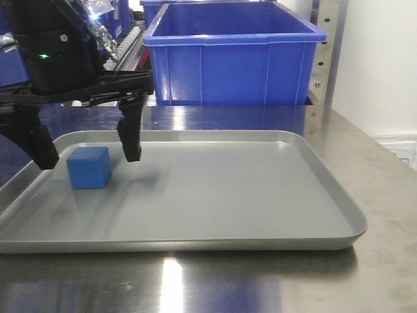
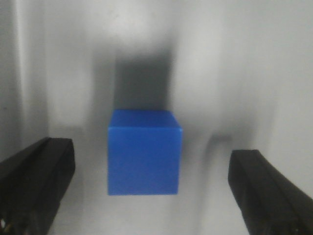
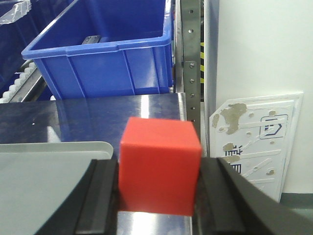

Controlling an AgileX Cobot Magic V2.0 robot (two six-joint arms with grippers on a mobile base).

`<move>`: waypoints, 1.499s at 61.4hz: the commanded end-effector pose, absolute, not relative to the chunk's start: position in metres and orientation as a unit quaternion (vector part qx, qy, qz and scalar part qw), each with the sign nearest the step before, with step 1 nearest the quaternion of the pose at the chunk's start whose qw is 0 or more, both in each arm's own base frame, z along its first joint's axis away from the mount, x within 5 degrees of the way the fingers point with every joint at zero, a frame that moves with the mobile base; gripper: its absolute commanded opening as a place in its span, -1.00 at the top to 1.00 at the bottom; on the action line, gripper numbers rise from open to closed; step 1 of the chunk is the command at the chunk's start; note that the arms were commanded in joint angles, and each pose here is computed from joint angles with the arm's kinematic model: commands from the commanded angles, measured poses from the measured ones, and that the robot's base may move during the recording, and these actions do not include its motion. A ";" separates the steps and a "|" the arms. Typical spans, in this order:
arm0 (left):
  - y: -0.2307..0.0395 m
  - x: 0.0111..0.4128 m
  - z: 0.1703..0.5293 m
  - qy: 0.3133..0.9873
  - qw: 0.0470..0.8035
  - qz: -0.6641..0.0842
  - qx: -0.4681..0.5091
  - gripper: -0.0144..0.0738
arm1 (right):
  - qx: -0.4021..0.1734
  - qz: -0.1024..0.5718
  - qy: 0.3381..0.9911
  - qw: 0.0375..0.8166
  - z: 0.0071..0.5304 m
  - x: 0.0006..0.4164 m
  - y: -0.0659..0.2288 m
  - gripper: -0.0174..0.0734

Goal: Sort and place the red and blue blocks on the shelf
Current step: 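Move the left gripper over the blue cube and lower it, then close the left gripper on the blue cube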

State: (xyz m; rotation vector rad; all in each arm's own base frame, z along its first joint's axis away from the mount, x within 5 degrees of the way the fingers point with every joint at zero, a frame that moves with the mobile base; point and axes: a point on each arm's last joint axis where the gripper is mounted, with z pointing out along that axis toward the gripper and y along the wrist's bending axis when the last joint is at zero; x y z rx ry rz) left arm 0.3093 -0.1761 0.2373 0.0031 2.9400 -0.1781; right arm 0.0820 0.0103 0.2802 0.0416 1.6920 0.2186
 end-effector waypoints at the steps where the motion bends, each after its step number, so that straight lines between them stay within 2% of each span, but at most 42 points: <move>1: -0.175 0.309 0.262 0.988 0.137 -0.073 0.001 -0.86 | 0.023 0.092 0.710 0.698 0.297 0.082 0.008 0.42; 92: -0.179 0.311 0.249 0.991 0.115 -0.066 0.001 -0.86 | 0.023 0.092 0.710 0.698 0.297 0.082 0.008 0.42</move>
